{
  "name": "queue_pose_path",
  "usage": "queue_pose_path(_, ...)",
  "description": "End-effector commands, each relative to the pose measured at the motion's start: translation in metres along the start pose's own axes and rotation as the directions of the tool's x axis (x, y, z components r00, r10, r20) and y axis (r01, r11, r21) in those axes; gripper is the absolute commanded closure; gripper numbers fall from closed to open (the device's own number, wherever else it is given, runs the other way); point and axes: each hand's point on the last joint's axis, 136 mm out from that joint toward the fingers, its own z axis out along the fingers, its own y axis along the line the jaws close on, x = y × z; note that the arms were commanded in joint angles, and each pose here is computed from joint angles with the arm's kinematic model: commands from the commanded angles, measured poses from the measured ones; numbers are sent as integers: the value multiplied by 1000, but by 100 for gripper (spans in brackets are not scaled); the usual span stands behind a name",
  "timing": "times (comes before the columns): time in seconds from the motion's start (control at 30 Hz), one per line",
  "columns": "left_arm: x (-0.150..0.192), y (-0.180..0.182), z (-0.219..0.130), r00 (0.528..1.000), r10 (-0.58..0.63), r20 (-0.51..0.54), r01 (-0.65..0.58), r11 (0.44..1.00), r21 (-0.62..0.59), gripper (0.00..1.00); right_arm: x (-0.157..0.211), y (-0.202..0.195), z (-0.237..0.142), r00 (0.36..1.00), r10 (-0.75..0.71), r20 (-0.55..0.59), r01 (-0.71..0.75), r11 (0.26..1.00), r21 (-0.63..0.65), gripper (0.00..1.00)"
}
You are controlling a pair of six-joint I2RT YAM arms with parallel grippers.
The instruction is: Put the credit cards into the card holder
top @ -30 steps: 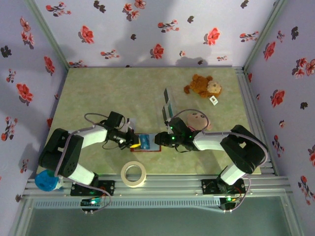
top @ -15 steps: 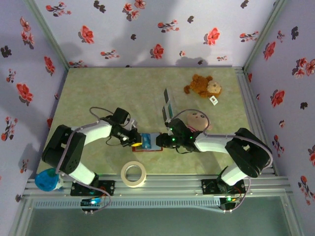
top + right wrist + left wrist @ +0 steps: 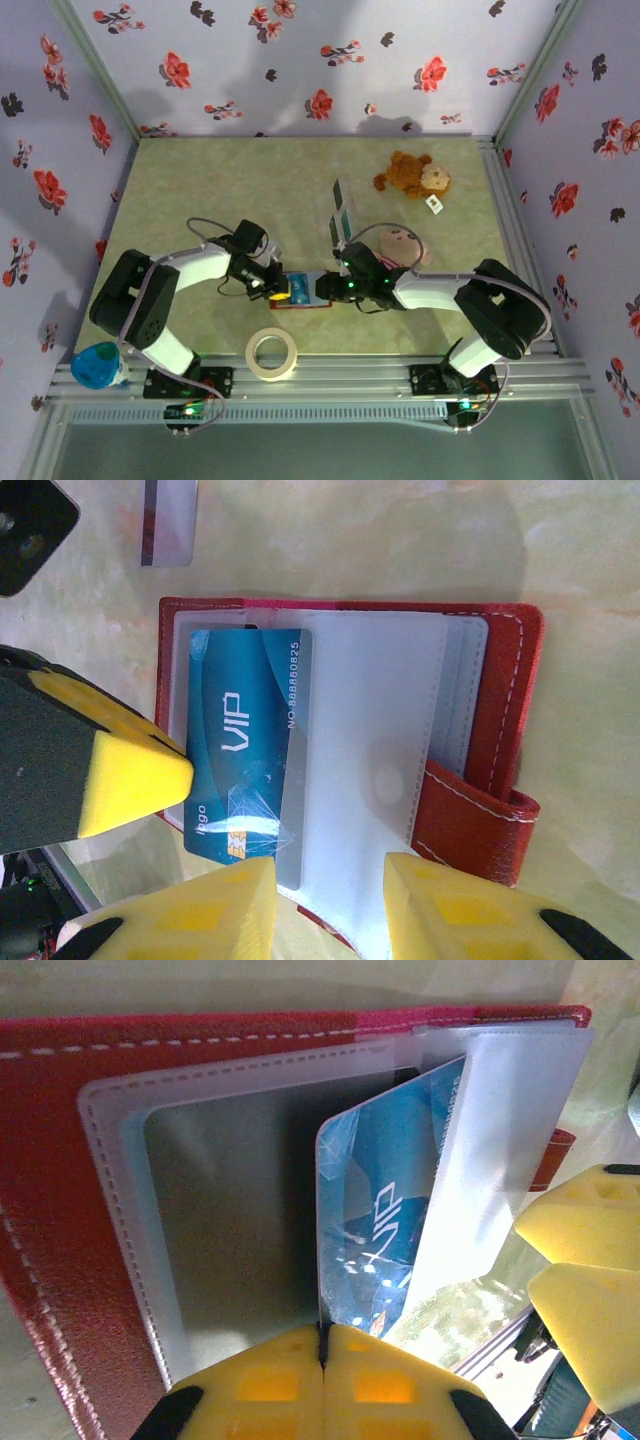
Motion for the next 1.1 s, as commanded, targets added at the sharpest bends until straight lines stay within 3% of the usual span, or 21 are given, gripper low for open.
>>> queue_pose_path(0.0, 4, -3, 4, 999, -9, -30, 10, 1000, 9, 100, 3, -4, 5, 1000, -3, 0, 3, 1000, 5, 67)
queue_pose_path(0.13, 0, -8, 3, 1000, 7, -11, -7, 1000, -15, 96, 4, -1, 4, 1000, -2, 4, 2, 1000, -11, 67)
queue_pose_path(0.43, -3, -7, 11, 999, 26, -42, -30, 994, -101, 77, 3, -2, -2, 1000, -10, 13, 10, 1000, 11, 64)
queue_pose_path(0.73, 3, 3, -2, 998, 8, -67, -23, 974, -226, 68, 3, -4, -16, 1000, -13, 5, 13, 998, 62, 64)
queue_pose_path(0.87, 2, -6, -7, 998, 34, -49, -43, 978, -203, 68, 4, -5, -17, 1000, -21, 3, 21, 997, 70, 64)
queue_pose_path(1.07, -3, -13, 0, 998, 50, -45, -58, 983, -175, 80, 6, -8, -6, 1000, -8, -16, 9, 998, 67, 66)
